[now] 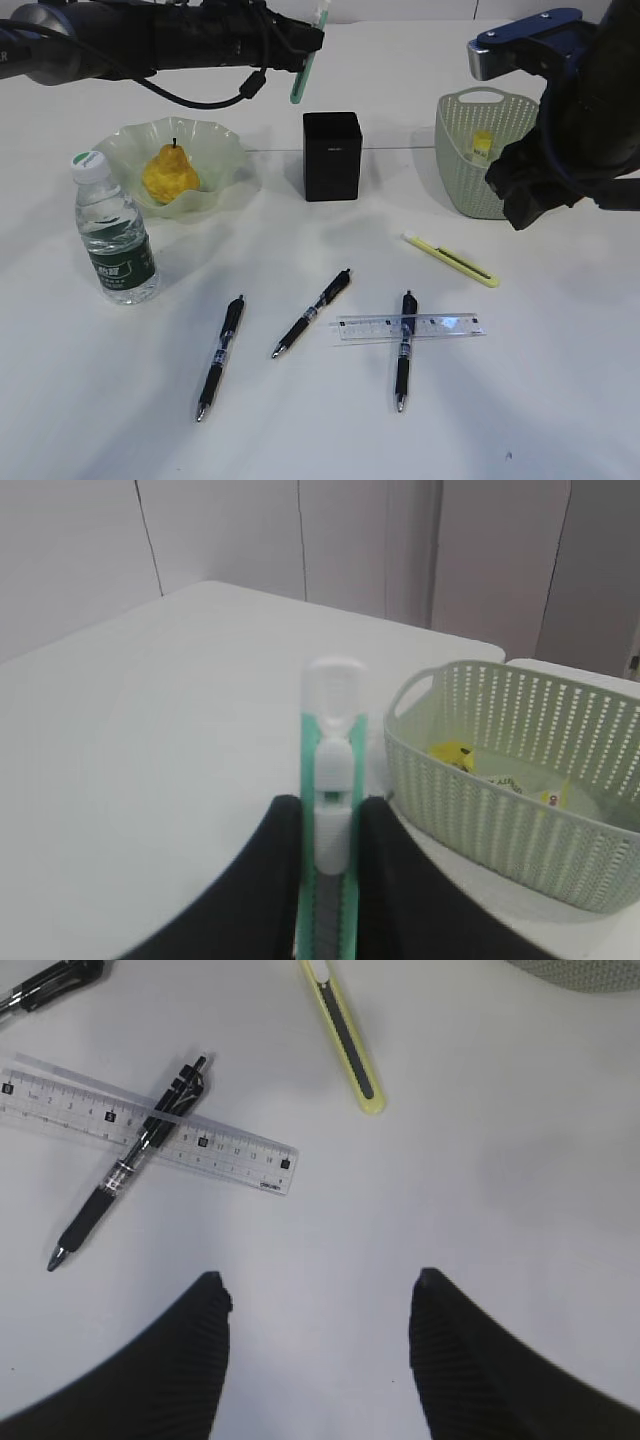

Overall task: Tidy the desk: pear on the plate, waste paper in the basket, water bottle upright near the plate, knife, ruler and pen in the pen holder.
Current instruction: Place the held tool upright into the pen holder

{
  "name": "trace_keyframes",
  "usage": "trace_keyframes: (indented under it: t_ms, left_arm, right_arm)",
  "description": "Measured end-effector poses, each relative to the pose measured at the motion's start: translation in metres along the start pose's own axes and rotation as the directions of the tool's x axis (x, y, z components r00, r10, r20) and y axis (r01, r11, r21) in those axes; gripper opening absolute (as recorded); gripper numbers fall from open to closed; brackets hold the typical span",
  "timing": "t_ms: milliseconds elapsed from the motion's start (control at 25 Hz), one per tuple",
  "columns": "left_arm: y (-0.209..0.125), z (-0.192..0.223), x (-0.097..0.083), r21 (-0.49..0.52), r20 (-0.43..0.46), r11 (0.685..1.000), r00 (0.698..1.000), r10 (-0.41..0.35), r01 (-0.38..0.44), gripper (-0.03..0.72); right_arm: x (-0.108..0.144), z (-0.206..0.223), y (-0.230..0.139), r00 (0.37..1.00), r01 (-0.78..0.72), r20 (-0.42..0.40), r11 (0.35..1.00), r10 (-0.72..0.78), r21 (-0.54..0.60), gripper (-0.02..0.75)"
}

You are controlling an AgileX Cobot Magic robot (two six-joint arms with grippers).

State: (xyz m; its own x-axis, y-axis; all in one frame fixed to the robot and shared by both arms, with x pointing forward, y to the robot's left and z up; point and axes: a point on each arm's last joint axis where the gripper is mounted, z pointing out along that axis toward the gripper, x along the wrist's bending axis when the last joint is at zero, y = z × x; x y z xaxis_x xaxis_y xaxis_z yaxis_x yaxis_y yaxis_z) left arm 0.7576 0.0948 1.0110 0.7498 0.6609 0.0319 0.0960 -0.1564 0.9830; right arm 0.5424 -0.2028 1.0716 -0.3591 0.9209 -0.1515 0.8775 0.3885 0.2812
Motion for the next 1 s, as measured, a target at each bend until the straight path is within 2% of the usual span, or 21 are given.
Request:
trace_keyframes:
  t_ms: [360, 640, 1000]
  left_arm:
    - [0.004, 0.002, -0.005, -0.046, 0.017, 0.998, 0.999, 0.038, -0.037, 0.097]
    - [-0.014, 0.013, -0.011, -0.044, 0.043, 0.999, 0.999, 0.014, -0.012, 0.097]
    - [-0.02, 0.016, -0.012, -0.058, 0.058, 0.998, 0.998, 0.028, -0.025, 0.097]
  right_arm:
    - [0.0, 0.0, 0.001, 1.0, 0.0, 0.0, 1.0, 0.0, -0.008, 0.428]
    - [0.0, 0.0, 0.001, 1.0, 0.0, 0.0, 1.0, 0.0, -0.013, 0.428]
    - [0.0, 0.0, 0.001, 1.0, 0.0, 0.0, 1.0, 0.0, -0.015, 0.428]
